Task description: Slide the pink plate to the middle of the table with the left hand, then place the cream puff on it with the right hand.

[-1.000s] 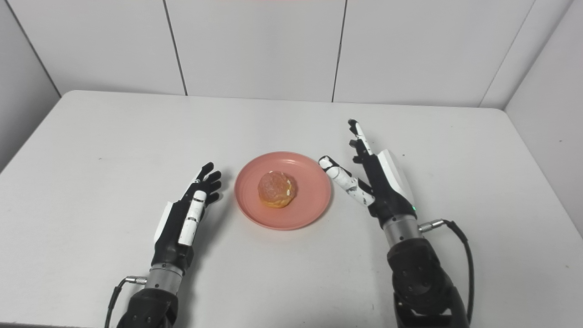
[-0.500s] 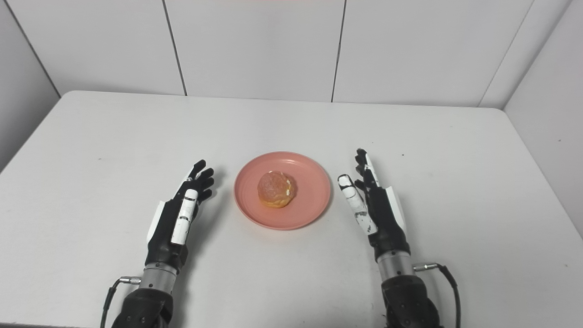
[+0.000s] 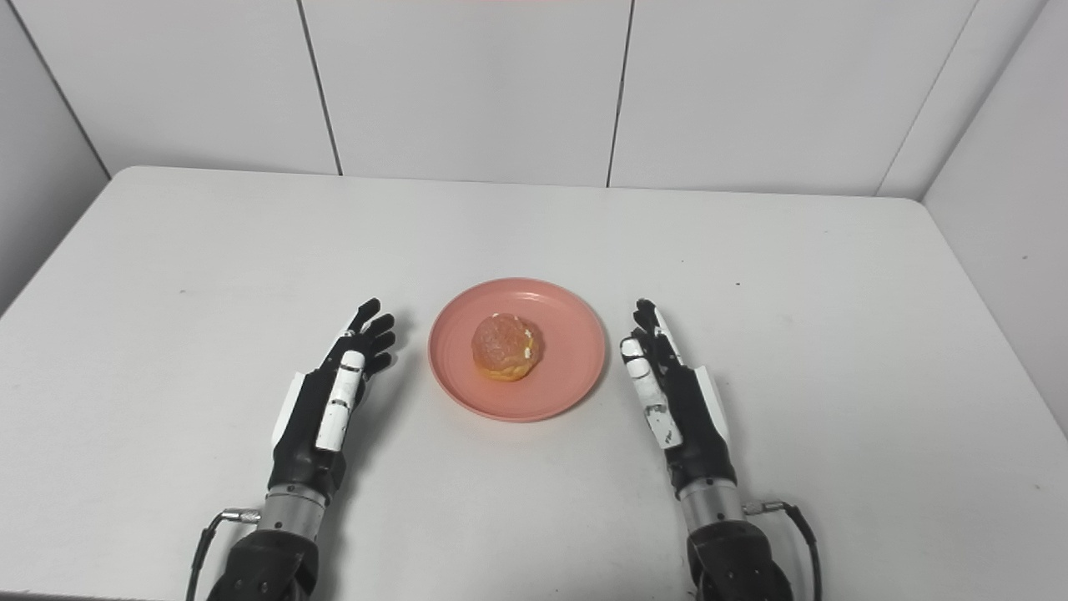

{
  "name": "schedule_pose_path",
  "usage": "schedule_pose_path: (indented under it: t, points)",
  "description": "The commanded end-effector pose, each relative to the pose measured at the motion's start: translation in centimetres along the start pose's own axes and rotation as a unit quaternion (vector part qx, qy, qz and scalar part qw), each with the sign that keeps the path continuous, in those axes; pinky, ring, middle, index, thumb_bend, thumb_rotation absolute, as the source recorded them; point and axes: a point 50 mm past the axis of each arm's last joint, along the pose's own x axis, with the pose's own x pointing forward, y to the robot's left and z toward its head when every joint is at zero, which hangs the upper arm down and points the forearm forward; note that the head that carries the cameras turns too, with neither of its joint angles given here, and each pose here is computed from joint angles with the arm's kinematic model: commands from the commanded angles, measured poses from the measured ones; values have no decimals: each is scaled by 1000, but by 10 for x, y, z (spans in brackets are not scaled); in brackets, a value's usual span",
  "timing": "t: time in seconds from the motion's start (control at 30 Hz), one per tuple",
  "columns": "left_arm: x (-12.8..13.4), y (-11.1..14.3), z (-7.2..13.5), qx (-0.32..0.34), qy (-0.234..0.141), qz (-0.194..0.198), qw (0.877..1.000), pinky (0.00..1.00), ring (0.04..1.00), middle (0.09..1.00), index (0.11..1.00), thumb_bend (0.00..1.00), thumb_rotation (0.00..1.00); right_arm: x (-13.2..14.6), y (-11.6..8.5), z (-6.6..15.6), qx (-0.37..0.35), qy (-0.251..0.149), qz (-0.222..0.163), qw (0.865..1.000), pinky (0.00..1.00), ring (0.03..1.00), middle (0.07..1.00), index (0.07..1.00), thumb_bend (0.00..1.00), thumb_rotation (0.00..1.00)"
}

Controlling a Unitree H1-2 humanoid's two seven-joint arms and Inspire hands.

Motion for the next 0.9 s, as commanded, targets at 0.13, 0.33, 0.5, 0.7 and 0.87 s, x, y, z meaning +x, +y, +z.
schedule_pose_path:
  t: [0.13,0.33,0.5,0.7,0.87]
  points:
    - [-5,6,-2,7,-9,-3,1000,896,912,915,906,482,1000,7,2,21,0,-31,2,1000,970,975,988,989,213,1000]
    - [-3,6,-6,4,0,-10,1000,909,918,924,917,487,1000,8,3,20,5,-23,9,1000,995,996,1000,1000,240,1000]
    - [-2,7,-9,12,3,-17,1000,915,925,932,926,494,1000,9,2,17,4,-13,10,1000,993,998,1000,1000,227,1000]
    - [-3,7,-9,11,4,-10,1000,909,920,927,921,481,1000,9,2,16,0,-12,11,1000,981,994,1000,1000,235,1000]
    - [-4,6,-9,11,5,-10,1000,905,919,928,921,476,1000,8,2,17,3,-13,8,1000,983,991,999,998,238,1000]
